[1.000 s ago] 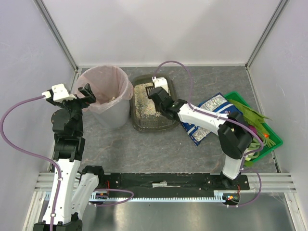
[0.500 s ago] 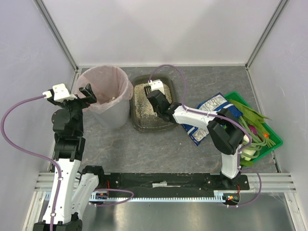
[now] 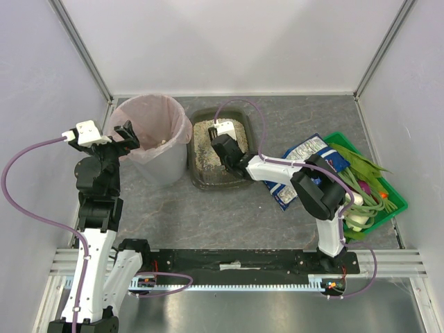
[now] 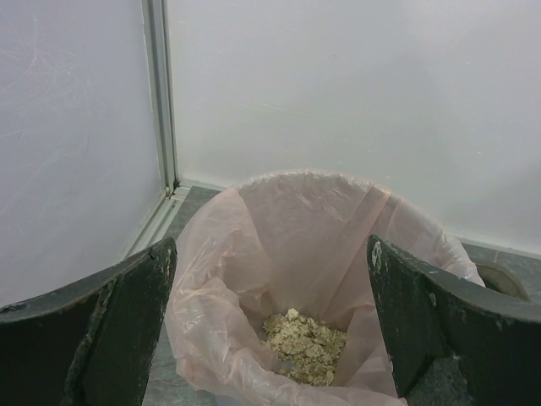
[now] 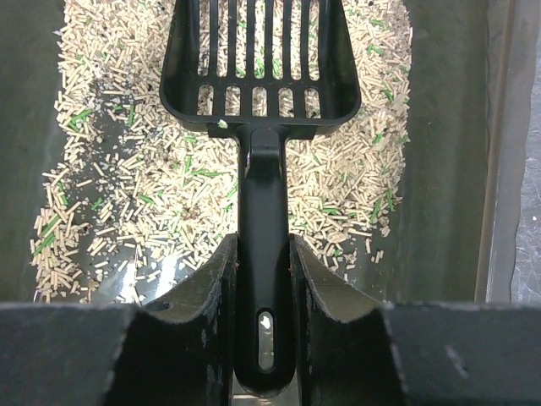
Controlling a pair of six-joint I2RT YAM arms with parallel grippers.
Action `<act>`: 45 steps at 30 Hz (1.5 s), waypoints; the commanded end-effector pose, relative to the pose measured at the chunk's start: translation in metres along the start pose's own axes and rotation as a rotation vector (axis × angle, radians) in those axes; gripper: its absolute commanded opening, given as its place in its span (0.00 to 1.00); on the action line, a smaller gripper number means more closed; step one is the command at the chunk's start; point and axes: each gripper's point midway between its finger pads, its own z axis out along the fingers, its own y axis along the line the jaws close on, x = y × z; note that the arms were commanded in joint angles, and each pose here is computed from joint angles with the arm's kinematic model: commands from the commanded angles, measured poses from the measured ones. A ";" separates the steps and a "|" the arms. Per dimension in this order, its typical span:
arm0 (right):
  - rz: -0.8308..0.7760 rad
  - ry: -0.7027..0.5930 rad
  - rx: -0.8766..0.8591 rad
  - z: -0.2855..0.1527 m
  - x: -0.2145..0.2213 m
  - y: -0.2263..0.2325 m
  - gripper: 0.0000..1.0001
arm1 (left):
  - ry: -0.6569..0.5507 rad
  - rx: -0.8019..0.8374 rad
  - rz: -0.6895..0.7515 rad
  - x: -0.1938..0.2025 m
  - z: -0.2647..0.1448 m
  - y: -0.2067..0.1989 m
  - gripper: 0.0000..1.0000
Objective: Clean the litter box
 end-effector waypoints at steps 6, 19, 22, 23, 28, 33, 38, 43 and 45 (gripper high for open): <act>0.053 0.000 0.025 0.004 0.007 -0.002 0.33 | -0.049 0.007 -0.032 -0.013 0.001 -0.002 0.99; 0.052 -0.010 0.016 -0.002 0.000 -0.002 0.55 | -0.052 0.007 -0.032 -0.014 0.000 -0.002 0.99; 0.023 -0.039 -0.013 -0.012 -0.013 0.002 0.59 | -0.054 0.010 -0.036 -0.015 0.000 -0.003 0.99; 0.010 -0.054 -0.022 -0.015 -0.019 0.004 0.61 | -0.048 0.013 -0.036 -0.013 0.001 -0.004 0.99; -0.041 -0.171 -0.070 -0.047 -0.051 0.008 0.69 | -0.035 0.022 -0.048 -0.012 0.001 -0.006 0.99; -0.022 -0.233 -0.097 -0.069 -0.070 0.000 0.81 | -0.019 0.049 -0.057 -0.011 0.001 -0.012 0.99; 0.002 -0.271 -0.107 -0.089 -0.083 -0.011 0.93 | 0.027 0.030 -0.019 -0.003 0.004 -0.008 0.99; 0.088 -0.289 -0.074 -0.101 -0.088 -0.052 0.97 | 0.101 -0.005 0.007 0.001 0.006 -0.003 0.99; 0.132 -0.299 -0.056 -0.108 -0.089 -0.077 0.98 | 0.151 0.016 -0.009 0.001 0.000 -0.007 0.99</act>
